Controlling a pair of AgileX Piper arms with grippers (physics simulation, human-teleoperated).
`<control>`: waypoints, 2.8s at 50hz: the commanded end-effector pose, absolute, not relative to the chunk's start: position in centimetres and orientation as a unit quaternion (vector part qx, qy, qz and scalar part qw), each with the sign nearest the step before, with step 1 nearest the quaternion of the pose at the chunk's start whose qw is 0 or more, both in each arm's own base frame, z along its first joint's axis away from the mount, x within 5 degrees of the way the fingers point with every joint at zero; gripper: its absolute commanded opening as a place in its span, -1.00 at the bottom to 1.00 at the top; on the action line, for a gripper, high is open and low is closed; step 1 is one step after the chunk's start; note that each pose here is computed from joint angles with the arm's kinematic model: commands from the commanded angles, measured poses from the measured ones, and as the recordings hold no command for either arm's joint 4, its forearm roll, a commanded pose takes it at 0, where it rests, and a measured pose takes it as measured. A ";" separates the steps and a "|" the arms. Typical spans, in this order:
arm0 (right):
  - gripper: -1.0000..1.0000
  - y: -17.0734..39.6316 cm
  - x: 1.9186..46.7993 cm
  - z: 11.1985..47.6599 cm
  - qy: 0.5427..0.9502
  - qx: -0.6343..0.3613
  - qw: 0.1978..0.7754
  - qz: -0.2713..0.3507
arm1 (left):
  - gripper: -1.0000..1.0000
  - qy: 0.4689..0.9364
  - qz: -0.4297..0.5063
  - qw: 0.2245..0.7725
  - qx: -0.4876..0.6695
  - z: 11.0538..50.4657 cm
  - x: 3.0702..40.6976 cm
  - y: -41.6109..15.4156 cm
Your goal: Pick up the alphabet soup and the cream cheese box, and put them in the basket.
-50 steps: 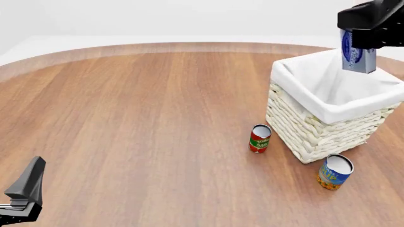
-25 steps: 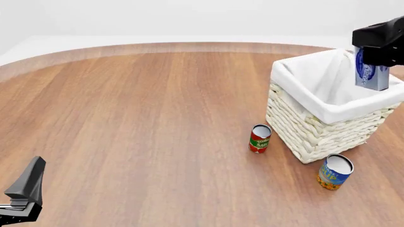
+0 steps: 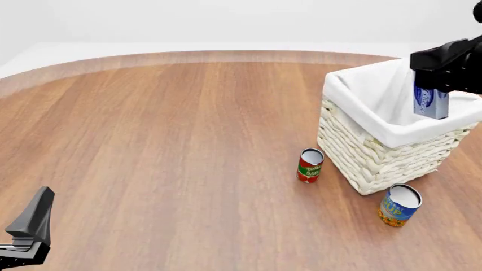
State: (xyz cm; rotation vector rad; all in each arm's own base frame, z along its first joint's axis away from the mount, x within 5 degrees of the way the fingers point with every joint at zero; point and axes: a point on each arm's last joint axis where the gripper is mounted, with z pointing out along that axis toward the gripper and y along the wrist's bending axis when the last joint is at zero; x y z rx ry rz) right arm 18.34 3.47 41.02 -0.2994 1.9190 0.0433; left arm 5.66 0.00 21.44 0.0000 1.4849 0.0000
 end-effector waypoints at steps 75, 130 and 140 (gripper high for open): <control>-1.00 1.5 27.0 36.0 0.846 -0.070 0.528 -0.014 | 1.00 0.676 0.000 0.737 0.000 21.4 5.7 0.0; -1.00 -0.4 32.5 31.7 0.864 -0.033 0.501 -0.025 | 1.00 0.676 0.000 0.737 0.000 21.4 5.7 0.0; -1.00 -0.6 33.2 30.9 0.868 -0.031 0.496 -0.027 | 1.00 0.676 0.000 0.737 0.000 21.4 5.7 0.0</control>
